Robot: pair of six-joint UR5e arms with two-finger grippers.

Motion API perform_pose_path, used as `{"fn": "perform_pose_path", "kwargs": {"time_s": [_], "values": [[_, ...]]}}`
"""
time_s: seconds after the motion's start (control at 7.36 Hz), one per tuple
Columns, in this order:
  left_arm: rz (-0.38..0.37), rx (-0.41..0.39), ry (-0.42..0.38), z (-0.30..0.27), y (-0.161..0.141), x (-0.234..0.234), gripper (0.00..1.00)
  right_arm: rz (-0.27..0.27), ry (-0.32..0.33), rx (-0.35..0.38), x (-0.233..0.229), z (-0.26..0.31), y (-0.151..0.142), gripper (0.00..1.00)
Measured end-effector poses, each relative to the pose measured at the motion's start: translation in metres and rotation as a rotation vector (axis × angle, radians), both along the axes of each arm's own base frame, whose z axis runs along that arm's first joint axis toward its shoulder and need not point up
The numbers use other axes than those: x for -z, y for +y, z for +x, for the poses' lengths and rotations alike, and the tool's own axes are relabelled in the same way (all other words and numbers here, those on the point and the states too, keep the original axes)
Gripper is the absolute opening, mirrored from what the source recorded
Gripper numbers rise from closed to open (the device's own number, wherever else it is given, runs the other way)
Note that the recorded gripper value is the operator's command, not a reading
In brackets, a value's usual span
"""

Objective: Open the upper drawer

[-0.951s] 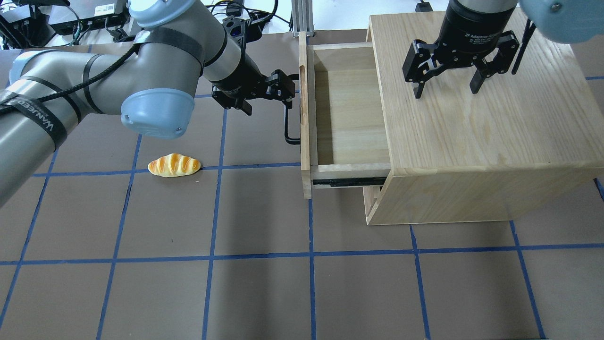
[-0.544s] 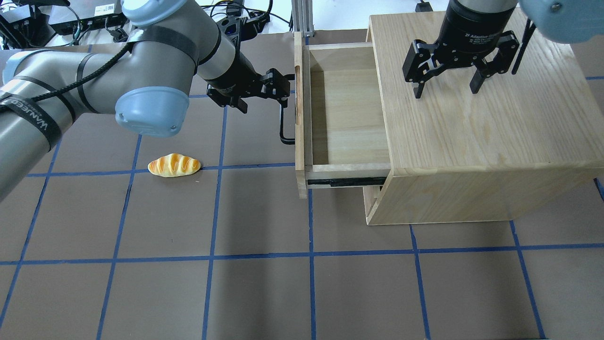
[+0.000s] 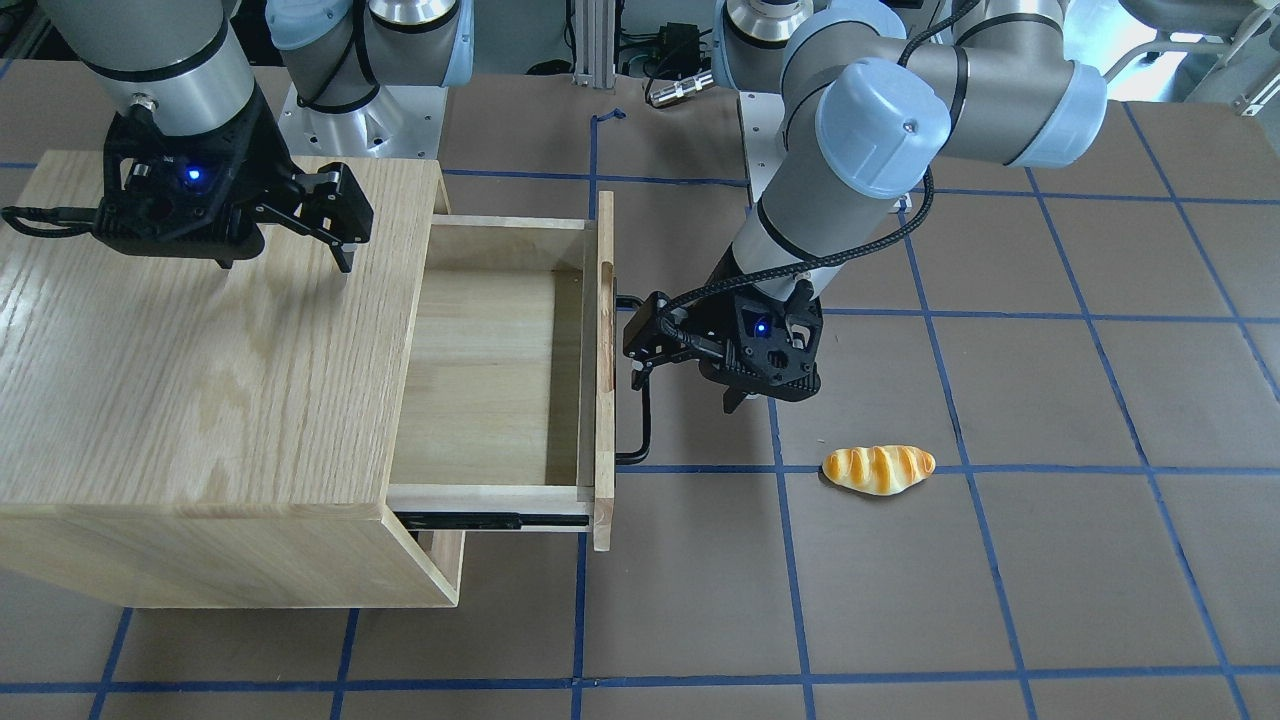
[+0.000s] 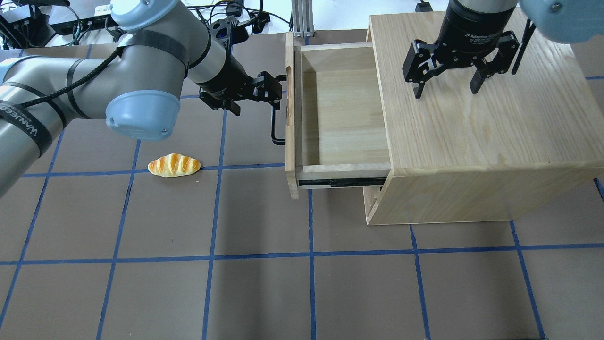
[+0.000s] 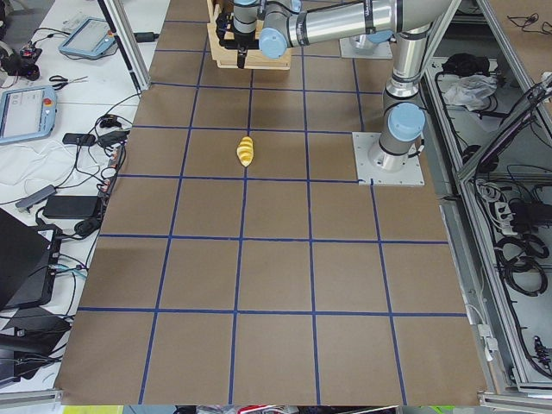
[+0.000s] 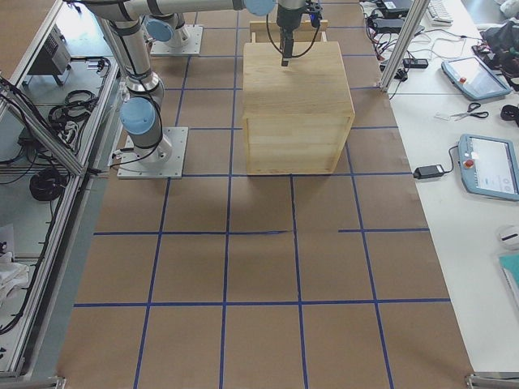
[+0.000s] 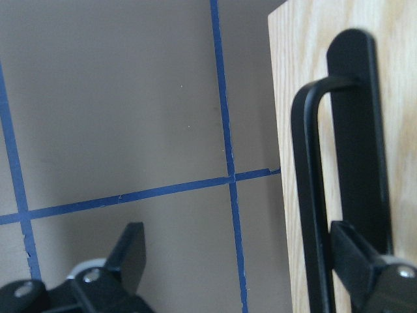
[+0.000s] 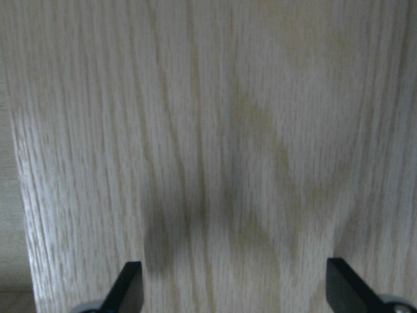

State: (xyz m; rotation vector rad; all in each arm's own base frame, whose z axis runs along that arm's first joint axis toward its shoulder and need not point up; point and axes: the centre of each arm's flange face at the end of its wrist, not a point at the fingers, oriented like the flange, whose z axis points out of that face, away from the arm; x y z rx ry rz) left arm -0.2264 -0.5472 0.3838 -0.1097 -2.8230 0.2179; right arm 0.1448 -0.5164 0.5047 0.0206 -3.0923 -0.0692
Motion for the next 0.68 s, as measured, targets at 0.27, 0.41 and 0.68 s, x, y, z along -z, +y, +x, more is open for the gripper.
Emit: {"fn": "perform_pose_path", "kwargs": {"time_s": [0.27,0.41,0.68], "values": [[-0.008,0.003,0.000,0.003,0.000,-0.003,1.00,0.000,0.000,0.000,0.000,0.000,0.000,1.00],[-0.011,0.004,-0.002,0.004,0.001,-0.004,1.00,0.000,0.000,0.000,0.000,0.000,0.000,1.00],[0.020,-0.004,-0.021,0.010,0.010,-0.021,1.00,-0.001,0.000,0.000,0.000,0.000,0.000,1.00]]}}
